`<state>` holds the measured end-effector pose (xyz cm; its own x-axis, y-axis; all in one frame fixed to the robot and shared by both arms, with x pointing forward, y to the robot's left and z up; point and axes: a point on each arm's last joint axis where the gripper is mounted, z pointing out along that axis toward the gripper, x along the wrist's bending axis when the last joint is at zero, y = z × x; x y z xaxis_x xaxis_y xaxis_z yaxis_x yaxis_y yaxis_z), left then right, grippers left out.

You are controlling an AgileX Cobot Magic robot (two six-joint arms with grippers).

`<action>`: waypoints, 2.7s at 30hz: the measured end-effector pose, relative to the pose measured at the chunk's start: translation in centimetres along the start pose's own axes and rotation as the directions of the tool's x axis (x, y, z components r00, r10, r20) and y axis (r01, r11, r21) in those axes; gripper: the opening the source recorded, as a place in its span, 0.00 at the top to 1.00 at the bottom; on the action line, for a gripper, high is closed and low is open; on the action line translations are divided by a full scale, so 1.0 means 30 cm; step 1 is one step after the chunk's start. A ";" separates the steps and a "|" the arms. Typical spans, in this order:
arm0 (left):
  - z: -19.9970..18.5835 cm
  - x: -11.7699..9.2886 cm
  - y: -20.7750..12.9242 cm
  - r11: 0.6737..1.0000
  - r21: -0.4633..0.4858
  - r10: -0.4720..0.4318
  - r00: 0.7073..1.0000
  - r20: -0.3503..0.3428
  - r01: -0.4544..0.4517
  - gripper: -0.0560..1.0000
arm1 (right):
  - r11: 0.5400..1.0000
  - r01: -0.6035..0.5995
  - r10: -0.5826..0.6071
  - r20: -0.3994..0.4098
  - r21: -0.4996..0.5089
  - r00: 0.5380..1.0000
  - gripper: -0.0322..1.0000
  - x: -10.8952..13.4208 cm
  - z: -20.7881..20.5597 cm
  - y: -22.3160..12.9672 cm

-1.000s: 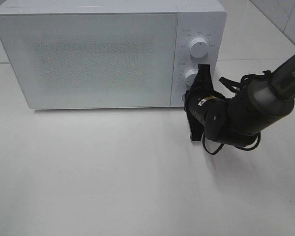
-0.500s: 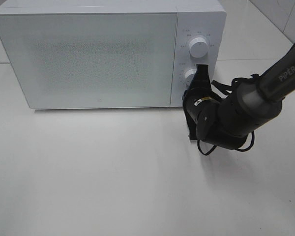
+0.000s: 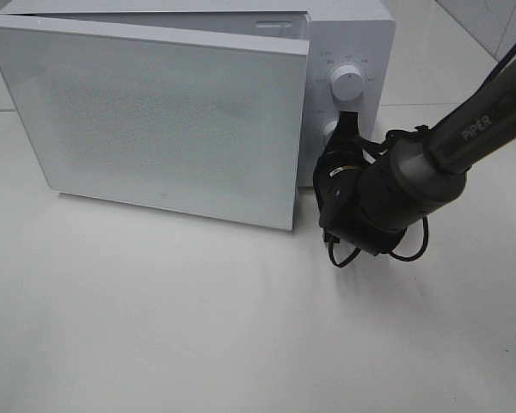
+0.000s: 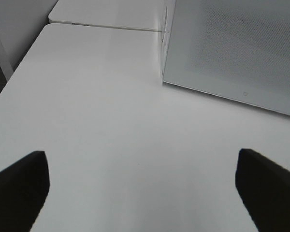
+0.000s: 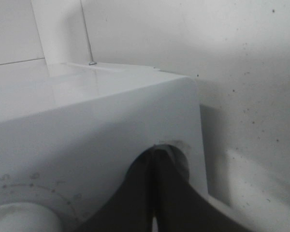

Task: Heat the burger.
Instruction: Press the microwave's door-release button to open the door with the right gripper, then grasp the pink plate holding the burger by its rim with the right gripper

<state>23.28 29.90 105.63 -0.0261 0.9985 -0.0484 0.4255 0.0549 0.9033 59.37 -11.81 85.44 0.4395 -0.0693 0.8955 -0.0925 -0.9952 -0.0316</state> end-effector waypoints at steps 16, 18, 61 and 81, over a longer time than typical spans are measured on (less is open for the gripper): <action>0.000 0.000 0.000 1.000 0.000 0.000 1.000 0.000 0.000 0.01 | 1.000 -0.009 0.009 0.008 -0.001 1.000 0.97 0.000 -0.002 -0.003; 0.000 0.000 0.000 1.000 0.000 0.000 1.000 0.000 0.000 0.01 | 1.000 -0.005 0.005 0.007 0.002 1.000 0.97 0.000 -0.003 -0.003; 0.000 0.000 0.000 1.000 0.000 0.000 1.000 0.000 0.000 0.01 | 0.696 0.588 -0.640 -0.015 0.413 0.768 0.97 0.061 -0.308 0.080; 0.000 0.000 0.000 1.000 0.000 0.000 1.000 0.000 0.000 0.01 | -0.359 0.784 -0.861 -0.503 0.507 -0.069 0.96 0.052 -0.465 0.096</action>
<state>23.28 29.90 105.63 -0.0261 0.9985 -0.0484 0.4255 0.0549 0.9033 47.33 -13.81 92.93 -0.4005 0.8966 0.1887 0.8304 0.2682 0.4884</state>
